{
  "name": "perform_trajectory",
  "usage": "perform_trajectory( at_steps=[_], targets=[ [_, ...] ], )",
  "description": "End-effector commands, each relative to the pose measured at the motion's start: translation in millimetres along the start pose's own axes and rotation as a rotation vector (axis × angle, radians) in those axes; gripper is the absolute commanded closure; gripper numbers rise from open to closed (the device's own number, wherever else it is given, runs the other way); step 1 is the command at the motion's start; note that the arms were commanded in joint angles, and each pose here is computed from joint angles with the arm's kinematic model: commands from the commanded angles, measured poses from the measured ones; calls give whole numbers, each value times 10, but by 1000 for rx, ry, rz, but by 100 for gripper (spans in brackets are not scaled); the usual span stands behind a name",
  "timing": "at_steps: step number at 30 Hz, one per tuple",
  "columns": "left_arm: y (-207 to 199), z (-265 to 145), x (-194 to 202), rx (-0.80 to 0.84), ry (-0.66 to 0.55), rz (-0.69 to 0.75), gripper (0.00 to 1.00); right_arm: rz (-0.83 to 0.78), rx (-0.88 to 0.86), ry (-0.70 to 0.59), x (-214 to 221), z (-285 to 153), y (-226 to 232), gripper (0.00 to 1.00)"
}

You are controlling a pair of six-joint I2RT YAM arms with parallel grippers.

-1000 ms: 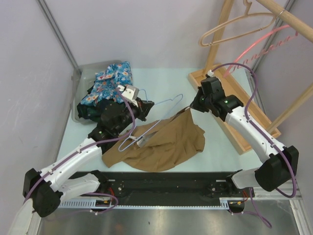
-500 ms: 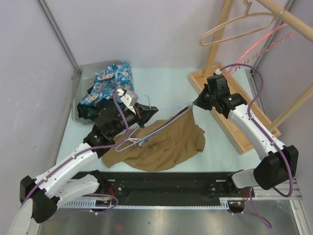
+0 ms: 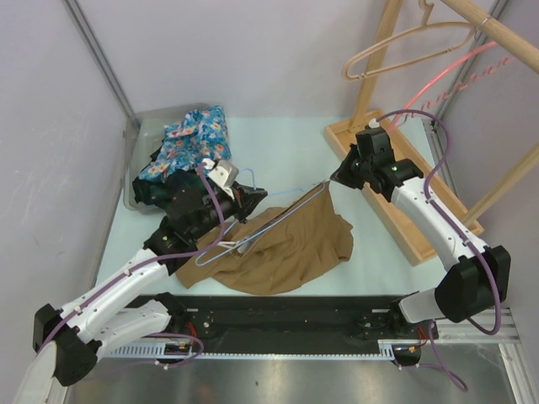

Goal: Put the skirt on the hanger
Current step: Place skirt on hanger

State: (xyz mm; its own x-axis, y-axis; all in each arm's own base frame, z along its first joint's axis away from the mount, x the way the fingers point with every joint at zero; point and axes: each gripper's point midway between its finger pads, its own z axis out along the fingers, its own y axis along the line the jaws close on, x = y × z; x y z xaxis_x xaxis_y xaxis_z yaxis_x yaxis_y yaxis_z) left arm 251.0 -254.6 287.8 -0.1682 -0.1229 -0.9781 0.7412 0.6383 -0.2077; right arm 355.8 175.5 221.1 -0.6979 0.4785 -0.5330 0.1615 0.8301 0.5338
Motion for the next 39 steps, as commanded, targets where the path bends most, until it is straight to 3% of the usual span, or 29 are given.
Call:
perform_trajectory(
  at_steps=[1, 24, 39],
  targets=[
    [-2, -41, -254, -13, -68, 55, 100, 2, -32, -68, -224, -18, 119, 100],
    [107, 16, -305, -64, -73, 100, 100, -10, -51, 0, -107, 89, 128, 100],
    [-177, -13, 150, 133, 57, 97, 100, 18, -38, 7, -115, 232, 94, 100]
  ],
)
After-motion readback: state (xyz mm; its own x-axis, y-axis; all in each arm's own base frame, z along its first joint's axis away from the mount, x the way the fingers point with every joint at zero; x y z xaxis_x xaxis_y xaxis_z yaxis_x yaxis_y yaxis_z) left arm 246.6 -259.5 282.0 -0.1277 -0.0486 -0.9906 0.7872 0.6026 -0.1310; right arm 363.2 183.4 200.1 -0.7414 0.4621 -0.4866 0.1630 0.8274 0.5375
